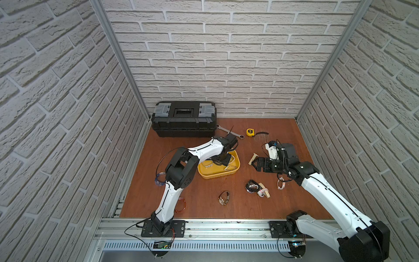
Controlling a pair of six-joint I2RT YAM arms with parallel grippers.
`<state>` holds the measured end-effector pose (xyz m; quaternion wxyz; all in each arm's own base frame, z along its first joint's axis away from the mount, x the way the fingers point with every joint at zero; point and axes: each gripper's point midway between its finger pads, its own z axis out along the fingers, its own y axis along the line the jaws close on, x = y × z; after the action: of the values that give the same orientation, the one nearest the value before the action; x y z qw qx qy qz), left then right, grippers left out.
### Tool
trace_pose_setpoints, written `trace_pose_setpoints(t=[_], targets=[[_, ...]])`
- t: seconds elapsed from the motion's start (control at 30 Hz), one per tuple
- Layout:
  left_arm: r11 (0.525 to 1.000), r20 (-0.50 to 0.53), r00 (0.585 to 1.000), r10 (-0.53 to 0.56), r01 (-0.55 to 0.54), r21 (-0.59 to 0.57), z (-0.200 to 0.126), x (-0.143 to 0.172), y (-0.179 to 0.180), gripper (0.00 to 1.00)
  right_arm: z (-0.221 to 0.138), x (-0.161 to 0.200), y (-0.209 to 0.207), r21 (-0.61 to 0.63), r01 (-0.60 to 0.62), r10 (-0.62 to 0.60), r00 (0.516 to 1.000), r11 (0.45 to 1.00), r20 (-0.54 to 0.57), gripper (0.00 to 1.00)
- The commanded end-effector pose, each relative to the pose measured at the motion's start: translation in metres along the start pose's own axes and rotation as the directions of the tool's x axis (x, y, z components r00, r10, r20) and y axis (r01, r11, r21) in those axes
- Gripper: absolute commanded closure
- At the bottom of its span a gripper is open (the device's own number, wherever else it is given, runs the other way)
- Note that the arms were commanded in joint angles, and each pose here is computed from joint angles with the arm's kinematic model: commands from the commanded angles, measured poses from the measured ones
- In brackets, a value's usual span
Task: Put the watch into the storage box
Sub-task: Place the watch in the storage box, then pick up the watch at the center of the board.
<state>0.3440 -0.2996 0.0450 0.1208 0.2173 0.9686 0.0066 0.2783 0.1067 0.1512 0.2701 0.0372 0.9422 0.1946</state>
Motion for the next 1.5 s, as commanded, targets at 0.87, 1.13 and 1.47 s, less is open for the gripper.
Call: trace_pose_setpoints(t=[0.87,1.13,1.47], targets=[[0.972,0.419,0.878,-0.232,0.198,0.125,-0.207,0.074,0.052,0.02,0.136,-0.024,-0.053,0.090,-0.208,0.220,0.962,0.974,-0.161,0.55],[0.951,0.422,0.853,-0.308,0.285,0.117,-0.203,0.106,0.084,0.02,0.145,-0.020,-0.055,0.167,-0.152,0.186,0.960,0.974,-0.209,0.59],[0.942,0.415,0.847,-0.333,0.315,0.112,-0.197,0.126,0.097,0.02,0.154,-0.012,-0.057,0.236,-0.092,0.152,0.955,0.967,-0.253,0.64]])
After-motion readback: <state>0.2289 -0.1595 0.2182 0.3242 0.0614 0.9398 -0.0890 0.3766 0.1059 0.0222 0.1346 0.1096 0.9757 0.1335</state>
